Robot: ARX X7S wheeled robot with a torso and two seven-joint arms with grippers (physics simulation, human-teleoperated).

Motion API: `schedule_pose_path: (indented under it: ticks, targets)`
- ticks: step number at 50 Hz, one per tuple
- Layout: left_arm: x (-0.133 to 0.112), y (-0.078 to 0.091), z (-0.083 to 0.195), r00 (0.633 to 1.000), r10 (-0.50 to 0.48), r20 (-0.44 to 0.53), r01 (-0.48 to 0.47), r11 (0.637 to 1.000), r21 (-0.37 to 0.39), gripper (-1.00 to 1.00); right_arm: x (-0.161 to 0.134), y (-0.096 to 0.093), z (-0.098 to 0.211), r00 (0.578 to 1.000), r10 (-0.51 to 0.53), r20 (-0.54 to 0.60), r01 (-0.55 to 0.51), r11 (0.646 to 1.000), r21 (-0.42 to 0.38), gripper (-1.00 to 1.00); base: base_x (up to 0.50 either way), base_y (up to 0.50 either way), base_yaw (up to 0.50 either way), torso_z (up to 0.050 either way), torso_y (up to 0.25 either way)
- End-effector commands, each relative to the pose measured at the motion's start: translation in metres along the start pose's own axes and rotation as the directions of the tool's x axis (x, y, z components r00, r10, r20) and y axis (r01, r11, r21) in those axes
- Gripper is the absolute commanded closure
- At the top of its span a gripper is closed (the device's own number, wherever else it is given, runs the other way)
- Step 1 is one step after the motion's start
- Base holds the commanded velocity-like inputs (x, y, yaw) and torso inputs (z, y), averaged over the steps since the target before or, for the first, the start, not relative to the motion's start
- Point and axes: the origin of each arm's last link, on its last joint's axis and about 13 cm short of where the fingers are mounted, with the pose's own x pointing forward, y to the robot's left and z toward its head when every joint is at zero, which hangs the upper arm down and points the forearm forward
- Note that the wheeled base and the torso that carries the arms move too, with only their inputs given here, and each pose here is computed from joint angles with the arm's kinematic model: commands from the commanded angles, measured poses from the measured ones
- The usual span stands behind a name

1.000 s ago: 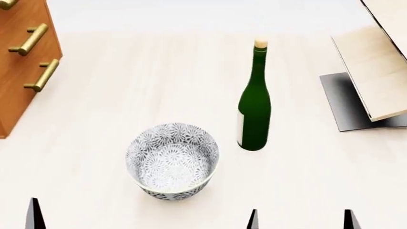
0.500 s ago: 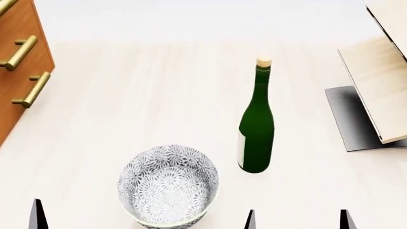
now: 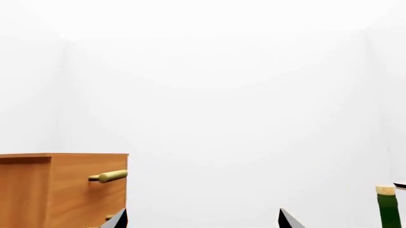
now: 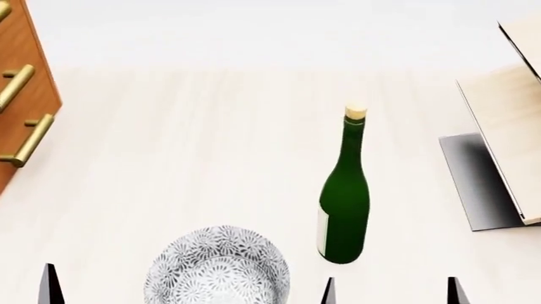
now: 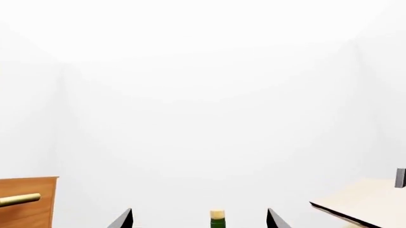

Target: Put the wine bottle on the wine rack.

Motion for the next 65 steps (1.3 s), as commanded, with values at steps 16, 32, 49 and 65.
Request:
schedule_pose_path:
  ticks: [16, 32, 49, 65]
  targets:
    - [-0.0009, -0.0006, -0.0001, 1.0, -0.001, -0.001, 0.001, 1.0, 0.004, -1.0, -0.0011, 0.0011, -0.0018, 1.0, 0.004, -0.01, -0.005, 1.0, -0.003, -1.0, 0.19, 0.0, 0.0, 0.0, 0.0]
    - [-0.0006, -0.0008, -0.0014, 1.0, -0.005, -0.003, 0.005, 1.0, -0.001, -1.0, -0.0007, 0.0016, -0.0026, 1.0, 0.006, -0.015, -0.006, 1.0, -0.008, -1.0, 0.19, 0.0, 0.0, 0.0, 0.0]
    - [-0.0006, -0.0013, -0.0014, 1.0, -0.005, -0.006, 0.005, 1.0, -0.001, -1.0, -0.001, 0.0032, -0.0076, 0.999, 0.022, -0.046, -0.022, 1.0, -0.001, -1.0, 0.13, 0.0, 0.0, 0.0, 0.001]
    - [-0.0007, -0.0018, -0.0021, 1.0, -0.007, -0.01, 0.007, 1.0, 0.001, -1.0, -0.0021, 0.0028, -0.0057, 0.999, 0.025, -0.039, -0.025, 1.0, 0.014, -1.0, 0.0, 0.0, 0.0, 0.0, 0.0]
